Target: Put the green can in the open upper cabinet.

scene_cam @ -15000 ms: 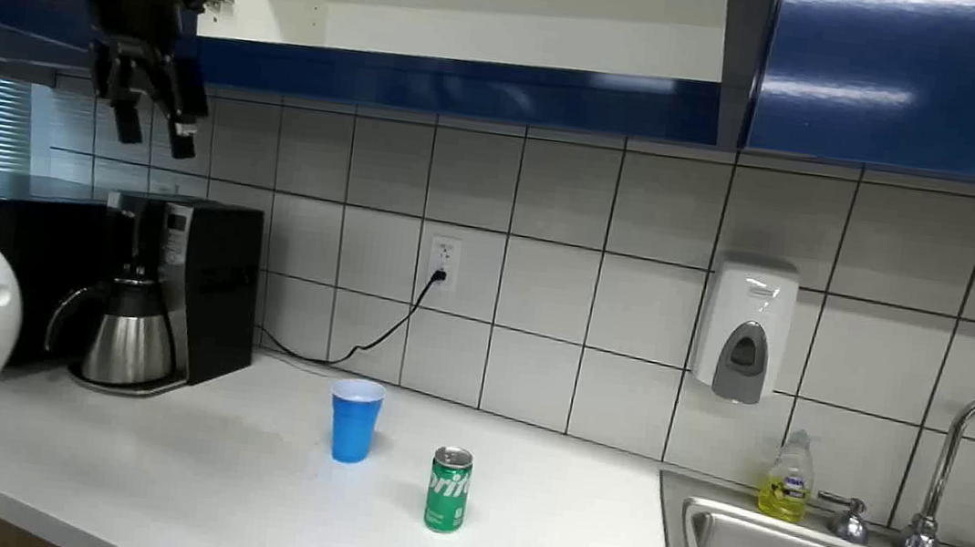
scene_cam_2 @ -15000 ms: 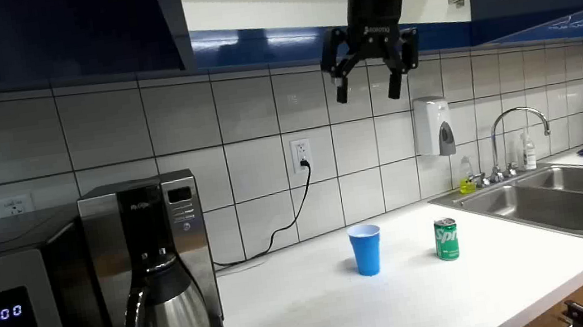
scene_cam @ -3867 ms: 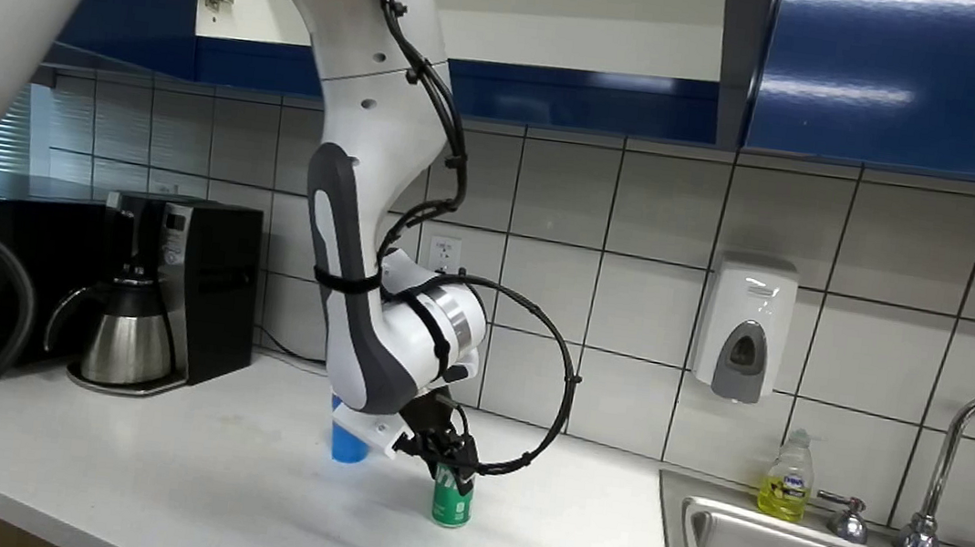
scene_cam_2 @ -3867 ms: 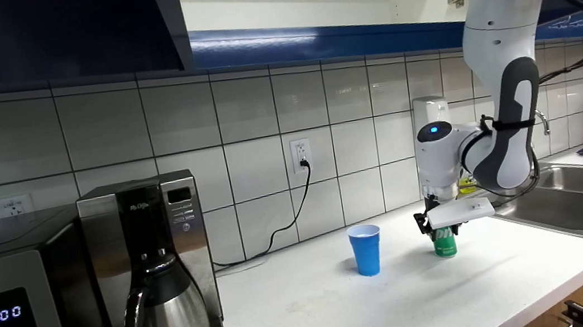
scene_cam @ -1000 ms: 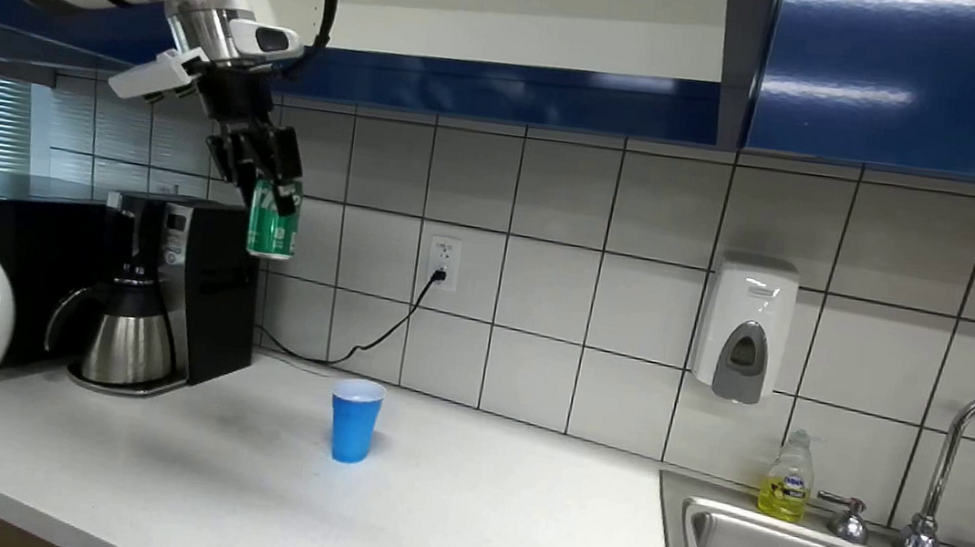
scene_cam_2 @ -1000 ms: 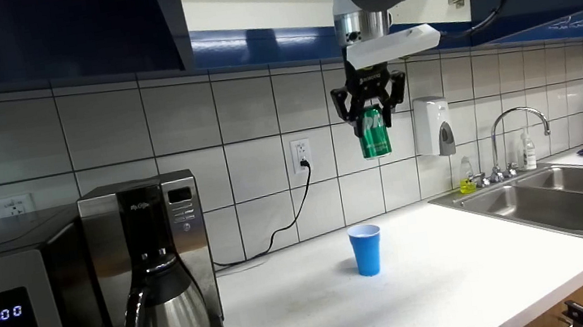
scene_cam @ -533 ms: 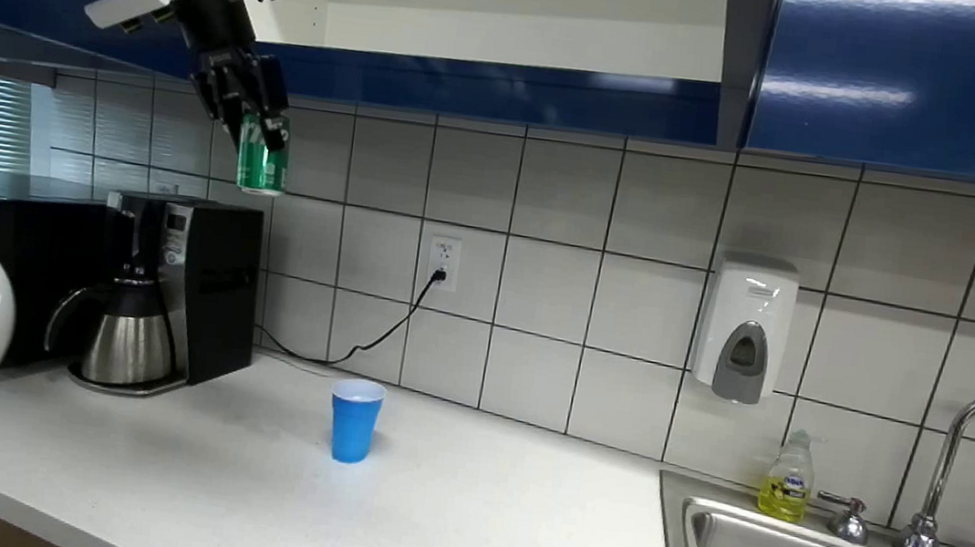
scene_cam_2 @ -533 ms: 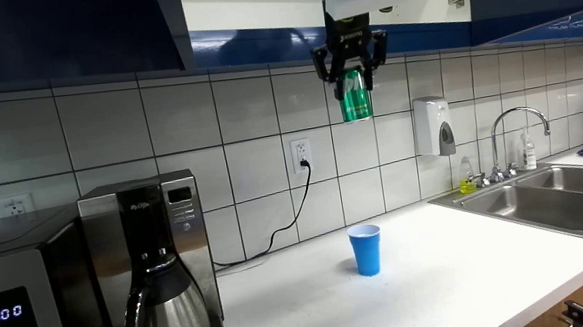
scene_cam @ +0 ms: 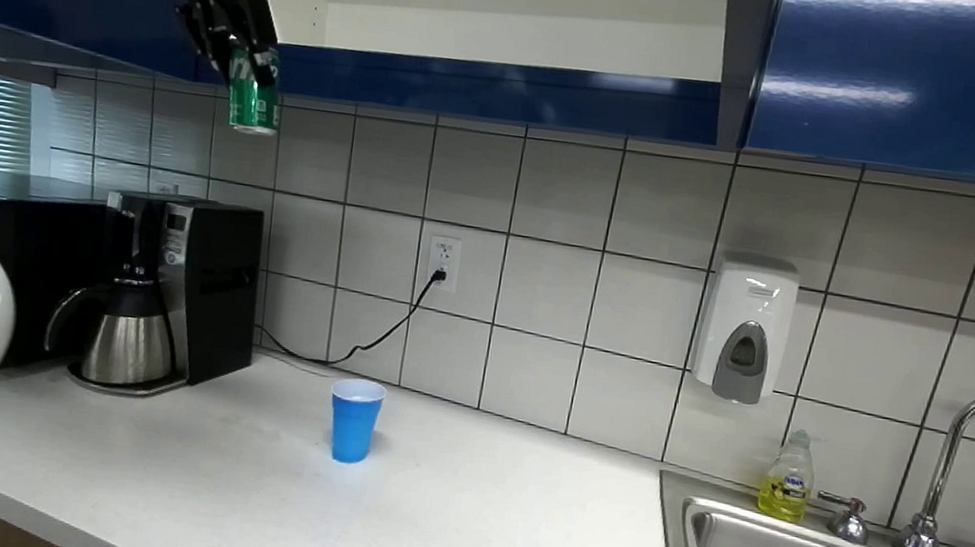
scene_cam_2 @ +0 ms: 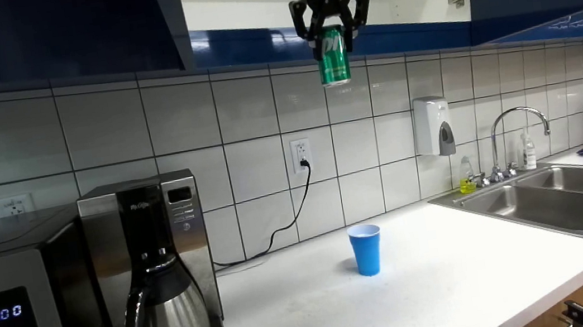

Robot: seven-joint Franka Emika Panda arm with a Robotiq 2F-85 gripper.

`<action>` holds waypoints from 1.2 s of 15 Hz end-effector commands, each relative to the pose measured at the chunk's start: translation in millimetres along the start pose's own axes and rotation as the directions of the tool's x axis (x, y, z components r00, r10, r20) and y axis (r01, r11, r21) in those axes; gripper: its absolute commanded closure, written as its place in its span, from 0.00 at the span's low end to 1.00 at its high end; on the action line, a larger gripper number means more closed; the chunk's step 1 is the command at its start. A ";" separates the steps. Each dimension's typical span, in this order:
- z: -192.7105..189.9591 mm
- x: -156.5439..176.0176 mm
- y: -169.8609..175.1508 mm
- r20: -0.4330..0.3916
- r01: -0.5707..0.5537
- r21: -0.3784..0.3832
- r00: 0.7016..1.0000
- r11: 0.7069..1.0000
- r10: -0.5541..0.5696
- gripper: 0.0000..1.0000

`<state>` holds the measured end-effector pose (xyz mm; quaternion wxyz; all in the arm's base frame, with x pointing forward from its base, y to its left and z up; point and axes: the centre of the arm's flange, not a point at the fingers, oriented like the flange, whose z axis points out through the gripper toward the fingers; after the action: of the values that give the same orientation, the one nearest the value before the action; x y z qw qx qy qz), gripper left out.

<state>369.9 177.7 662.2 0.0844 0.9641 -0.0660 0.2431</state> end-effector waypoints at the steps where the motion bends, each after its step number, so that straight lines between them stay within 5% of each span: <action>1: -34.0 29.0 -7.8 -0.022 0.002 0.004 1.000 1.000 -0.002 0.62; 18: -115.4 97.1 -11.6 -0.095 -0.026 0.044 0.995 0.999 0.031 0.62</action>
<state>395.7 196.7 779.9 0.0566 0.9538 -0.0679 0.2871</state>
